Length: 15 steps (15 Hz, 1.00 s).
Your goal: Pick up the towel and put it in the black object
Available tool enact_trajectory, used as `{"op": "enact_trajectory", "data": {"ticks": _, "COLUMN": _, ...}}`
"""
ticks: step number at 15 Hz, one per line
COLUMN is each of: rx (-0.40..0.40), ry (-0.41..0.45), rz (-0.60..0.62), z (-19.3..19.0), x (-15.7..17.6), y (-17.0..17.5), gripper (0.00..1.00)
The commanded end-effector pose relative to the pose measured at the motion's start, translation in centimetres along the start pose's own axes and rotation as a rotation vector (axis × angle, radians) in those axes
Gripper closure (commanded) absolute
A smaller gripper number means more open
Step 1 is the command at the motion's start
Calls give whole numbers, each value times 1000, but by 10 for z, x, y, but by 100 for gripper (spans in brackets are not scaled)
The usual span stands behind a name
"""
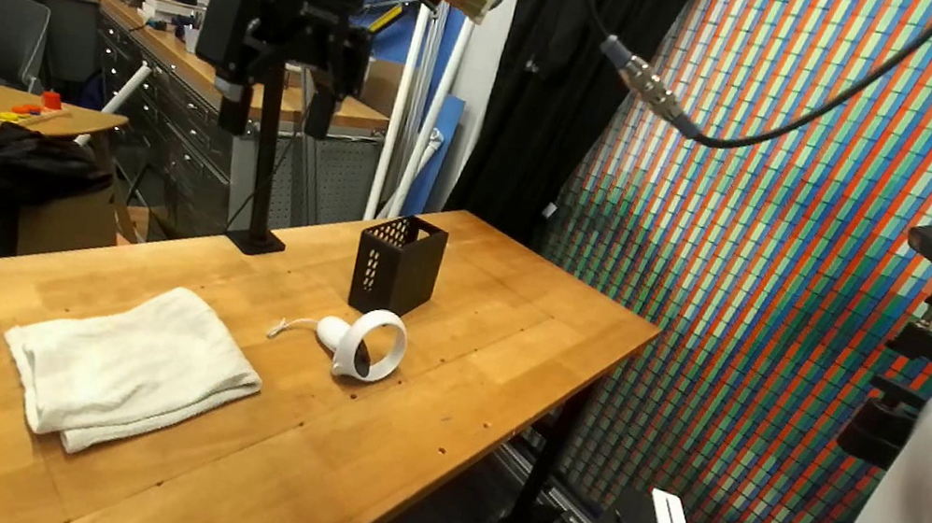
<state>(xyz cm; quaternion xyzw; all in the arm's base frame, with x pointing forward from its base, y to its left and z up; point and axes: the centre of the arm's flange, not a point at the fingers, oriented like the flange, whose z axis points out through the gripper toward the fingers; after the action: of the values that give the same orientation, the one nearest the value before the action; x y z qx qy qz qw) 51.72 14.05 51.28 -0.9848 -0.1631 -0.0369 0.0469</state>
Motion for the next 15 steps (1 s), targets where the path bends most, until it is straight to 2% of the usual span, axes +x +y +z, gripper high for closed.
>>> {"op": "enact_trajectory", "data": {"ticks": 1, "rx": -32, "ry": 8, "rz": -78, "z": 1, "x": 59, "y": -18, "gripper": 0}}
{"op": "enact_trajectory", "data": {"ticks": 8, "rx": -75, "ry": -6, "rz": -134, "z": 47, "x": 114, "y": -25, "gripper": 0}}
{"op": "enact_trajectory", "data": {"ticks": 15, "rx": -80, "ry": -7, "rz": -135, "z": 127, "x": 150, "y": -15, "gripper": 0}}
